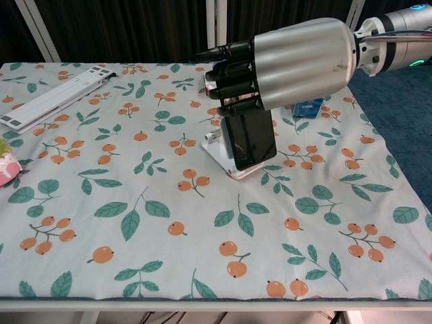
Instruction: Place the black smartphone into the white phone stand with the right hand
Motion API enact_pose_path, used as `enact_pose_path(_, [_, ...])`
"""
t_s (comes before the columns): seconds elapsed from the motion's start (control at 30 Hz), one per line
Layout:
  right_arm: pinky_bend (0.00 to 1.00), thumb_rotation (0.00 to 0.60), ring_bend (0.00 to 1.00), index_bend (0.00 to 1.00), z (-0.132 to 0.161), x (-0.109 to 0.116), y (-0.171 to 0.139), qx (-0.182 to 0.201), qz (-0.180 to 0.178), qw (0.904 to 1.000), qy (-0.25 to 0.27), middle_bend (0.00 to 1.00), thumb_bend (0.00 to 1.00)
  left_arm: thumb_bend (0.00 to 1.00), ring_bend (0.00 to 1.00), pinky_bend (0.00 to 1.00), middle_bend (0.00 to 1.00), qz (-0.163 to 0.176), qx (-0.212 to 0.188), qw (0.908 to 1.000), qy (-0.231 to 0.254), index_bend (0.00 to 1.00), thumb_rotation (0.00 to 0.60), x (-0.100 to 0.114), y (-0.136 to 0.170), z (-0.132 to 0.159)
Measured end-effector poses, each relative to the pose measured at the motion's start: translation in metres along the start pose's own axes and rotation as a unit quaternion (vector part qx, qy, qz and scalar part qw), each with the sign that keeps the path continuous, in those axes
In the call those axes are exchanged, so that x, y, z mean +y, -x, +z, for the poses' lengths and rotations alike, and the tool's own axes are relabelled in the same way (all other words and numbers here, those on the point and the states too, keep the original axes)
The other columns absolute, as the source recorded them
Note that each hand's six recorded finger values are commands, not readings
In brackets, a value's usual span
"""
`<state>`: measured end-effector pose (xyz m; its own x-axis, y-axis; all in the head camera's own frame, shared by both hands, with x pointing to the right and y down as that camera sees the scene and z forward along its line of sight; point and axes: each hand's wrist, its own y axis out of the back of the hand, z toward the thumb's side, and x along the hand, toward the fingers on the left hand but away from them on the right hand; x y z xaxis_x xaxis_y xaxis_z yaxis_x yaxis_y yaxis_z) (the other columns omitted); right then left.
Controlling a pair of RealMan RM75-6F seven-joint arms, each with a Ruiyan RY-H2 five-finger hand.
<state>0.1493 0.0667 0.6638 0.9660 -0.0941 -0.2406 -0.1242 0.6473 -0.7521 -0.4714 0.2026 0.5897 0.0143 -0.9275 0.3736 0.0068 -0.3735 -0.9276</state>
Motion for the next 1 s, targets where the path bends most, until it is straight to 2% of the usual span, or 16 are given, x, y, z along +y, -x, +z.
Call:
enact_pose_path(0.47, [0.00,0.600,0.12,0.53,-0.0025,0.0010,0.0048,-0.012,-0.005,0.9999,0.003,0.18,0.32,0.00,0.09,0.21,0.07,0.000,0.002,1.0000,-0.004,0.10,0.502,-0.0002,0.0000,-0.0022])
enact_pose_path(1.0, [0.00,0.600,0.08,0.52,0.0048,-0.0021,0.0051,-0.005,0.001,0.9999,0.011,0.15,0.33,0.00,0.09,0.21,0.07,0.001,0.005,1.0000,-0.008,0.10,0.502,0.0010,0.0015,-0.0039])
